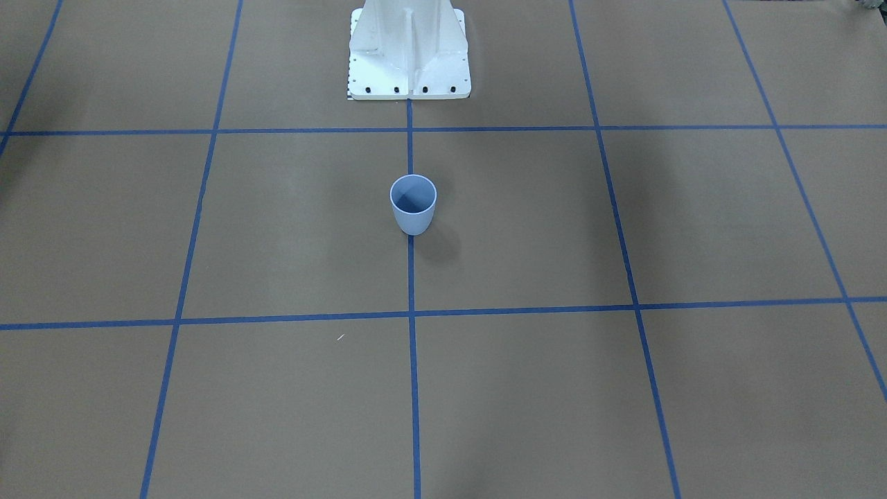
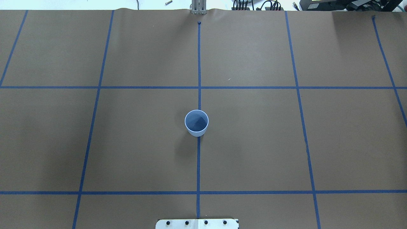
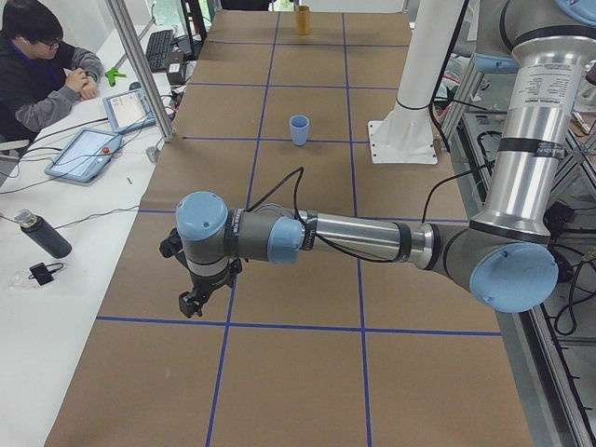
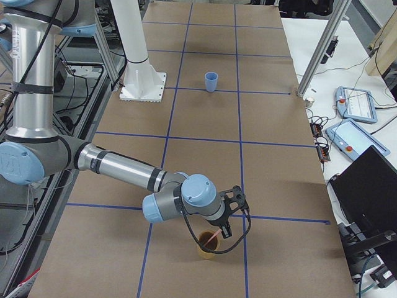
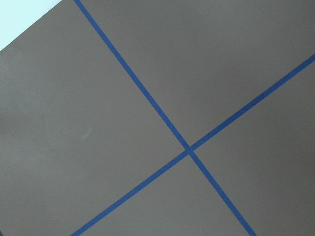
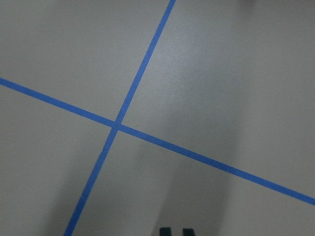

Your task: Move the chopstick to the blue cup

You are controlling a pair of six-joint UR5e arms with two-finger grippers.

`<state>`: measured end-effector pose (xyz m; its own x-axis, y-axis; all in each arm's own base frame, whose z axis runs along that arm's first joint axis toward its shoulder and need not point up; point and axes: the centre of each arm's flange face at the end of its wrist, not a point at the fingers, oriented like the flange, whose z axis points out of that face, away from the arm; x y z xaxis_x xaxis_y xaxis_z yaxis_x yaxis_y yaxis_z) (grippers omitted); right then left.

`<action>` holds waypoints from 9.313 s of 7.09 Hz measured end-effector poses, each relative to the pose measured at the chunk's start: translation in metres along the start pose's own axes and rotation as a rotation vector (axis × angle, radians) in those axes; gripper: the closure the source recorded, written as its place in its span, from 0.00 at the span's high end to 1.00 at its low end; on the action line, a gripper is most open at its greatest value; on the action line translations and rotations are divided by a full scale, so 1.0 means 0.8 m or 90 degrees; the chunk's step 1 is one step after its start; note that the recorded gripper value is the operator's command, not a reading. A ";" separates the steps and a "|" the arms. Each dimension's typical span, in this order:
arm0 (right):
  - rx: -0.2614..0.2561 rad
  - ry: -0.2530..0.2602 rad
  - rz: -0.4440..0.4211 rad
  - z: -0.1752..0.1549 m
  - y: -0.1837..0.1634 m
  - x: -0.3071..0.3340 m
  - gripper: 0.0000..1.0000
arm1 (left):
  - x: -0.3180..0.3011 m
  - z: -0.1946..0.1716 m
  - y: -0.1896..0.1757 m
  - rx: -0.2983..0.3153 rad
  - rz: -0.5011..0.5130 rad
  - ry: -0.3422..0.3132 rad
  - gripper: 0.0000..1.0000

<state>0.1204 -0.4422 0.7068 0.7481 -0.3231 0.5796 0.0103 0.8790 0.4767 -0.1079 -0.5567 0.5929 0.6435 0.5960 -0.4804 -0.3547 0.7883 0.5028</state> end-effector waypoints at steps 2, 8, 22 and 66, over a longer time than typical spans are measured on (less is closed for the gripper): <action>0.049 -0.001 0.028 -0.048 -0.002 0.022 0.00 | 0.000 0.000 -0.001 0.000 -0.004 0.000 0.99; 0.119 0.019 0.080 -0.209 -0.060 -0.011 0.00 | -0.002 0.013 0.019 -0.010 -0.036 0.011 0.99; 0.036 -0.023 0.611 -0.114 -0.401 -0.912 0.00 | 0.042 0.017 0.119 -0.003 -0.282 0.007 0.99; -0.255 0.028 0.220 -0.019 -0.011 -0.124 1.00 | 0.080 0.027 0.132 -0.052 -0.302 0.028 0.99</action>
<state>0.0561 -0.4126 0.6347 0.7797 0.0159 0.6259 0.0052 0.9995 -0.0318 -0.0895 -0.4387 0.6303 0.7188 0.1724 -0.6735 -0.0822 0.9831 0.1639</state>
